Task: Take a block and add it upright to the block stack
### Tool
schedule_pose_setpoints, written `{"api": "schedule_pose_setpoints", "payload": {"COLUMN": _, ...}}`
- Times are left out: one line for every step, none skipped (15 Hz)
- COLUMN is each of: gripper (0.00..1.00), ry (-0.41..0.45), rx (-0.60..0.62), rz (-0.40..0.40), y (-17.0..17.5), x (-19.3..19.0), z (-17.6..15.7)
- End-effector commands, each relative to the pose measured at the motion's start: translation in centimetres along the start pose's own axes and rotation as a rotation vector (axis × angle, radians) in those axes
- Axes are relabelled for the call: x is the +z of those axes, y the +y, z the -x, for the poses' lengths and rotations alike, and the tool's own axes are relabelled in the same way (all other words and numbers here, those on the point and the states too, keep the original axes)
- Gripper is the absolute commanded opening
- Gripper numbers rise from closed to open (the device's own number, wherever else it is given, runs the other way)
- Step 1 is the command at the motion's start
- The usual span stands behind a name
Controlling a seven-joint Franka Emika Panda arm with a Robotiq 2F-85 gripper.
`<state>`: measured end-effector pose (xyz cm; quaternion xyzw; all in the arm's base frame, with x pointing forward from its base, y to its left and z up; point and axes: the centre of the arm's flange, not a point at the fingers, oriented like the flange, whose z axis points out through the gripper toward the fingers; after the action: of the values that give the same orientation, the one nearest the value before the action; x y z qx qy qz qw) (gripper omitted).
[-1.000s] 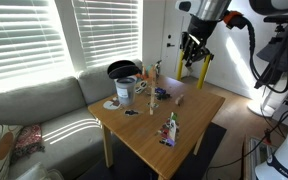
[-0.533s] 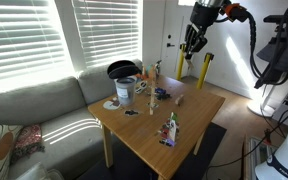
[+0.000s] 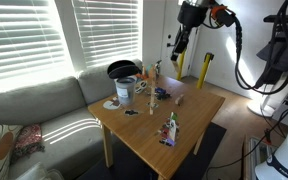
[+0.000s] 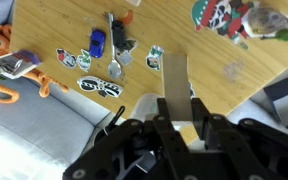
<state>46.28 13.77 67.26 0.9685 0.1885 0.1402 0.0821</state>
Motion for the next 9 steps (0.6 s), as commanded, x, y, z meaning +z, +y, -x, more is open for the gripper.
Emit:
{"api": "schedule_pose_setpoints", "payload": {"gripper": 0.07, "ry": 0.081, "rx": 0.169, "rz": -0.058, "y": -1.1, "x": -1.7, "z": -3.5}}
{"api": "schedule_pose_setpoints", "payload": {"gripper": 0.07, "ry": 0.106, "rx": 0.208, "rz": -0.08, "y": -0.5, "x": -2.2, "z": -3.5}}
{"api": "schedule_pose_setpoints", "payload": {"gripper": 0.07, "ry": 0.142, "rx": 0.219, "rz": -0.127, "y": 0.2, "x": -2.9, "z": -3.3}}
{"api": "schedule_pose_setpoints", "payload": {"gripper": 0.07, "ry": 0.179, "rx": 0.238, "rz": -0.156, "y": 0.8, "x": -3.6, "z": -3.2}}
{"api": "schedule_pose_setpoints", "payload": {"gripper": 0.07, "ry": 0.225, "rx": 0.248, "rz": -0.182, "y": 1.5, "x": -4.6, "z": -3.1}}
{"api": "schedule_pose_setpoints", "payload": {"gripper": 0.07, "ry": 0.271, "rx": 0.239, "rz": -0.218, "y": 1.8, "x": -4.9, "z": -2.9}}
{"api": "schedule_pose_setpoints", "payload": {"gripper": 0.07, "ry": 0.316, "rx": 0.19, "rz": -0.249, "y": 1.9, "x": -5.5, "z": -2.8}}
{"api": "schedule_pose_setpoints", "payload": {"gripper": 0.07, "ry": 0.334, "rx": 0.148, "rz": -0.226, "y": 2.2, "x": -5.5, "z": -2.7}}
{"api": "schedule_pose_setpoints", "payload": {"gripper": 0.07, "ry": 0.32, "rx": 0.134, "rz": -0.181, "y": 2.5, "x": -5.4, "z": -2.8}}
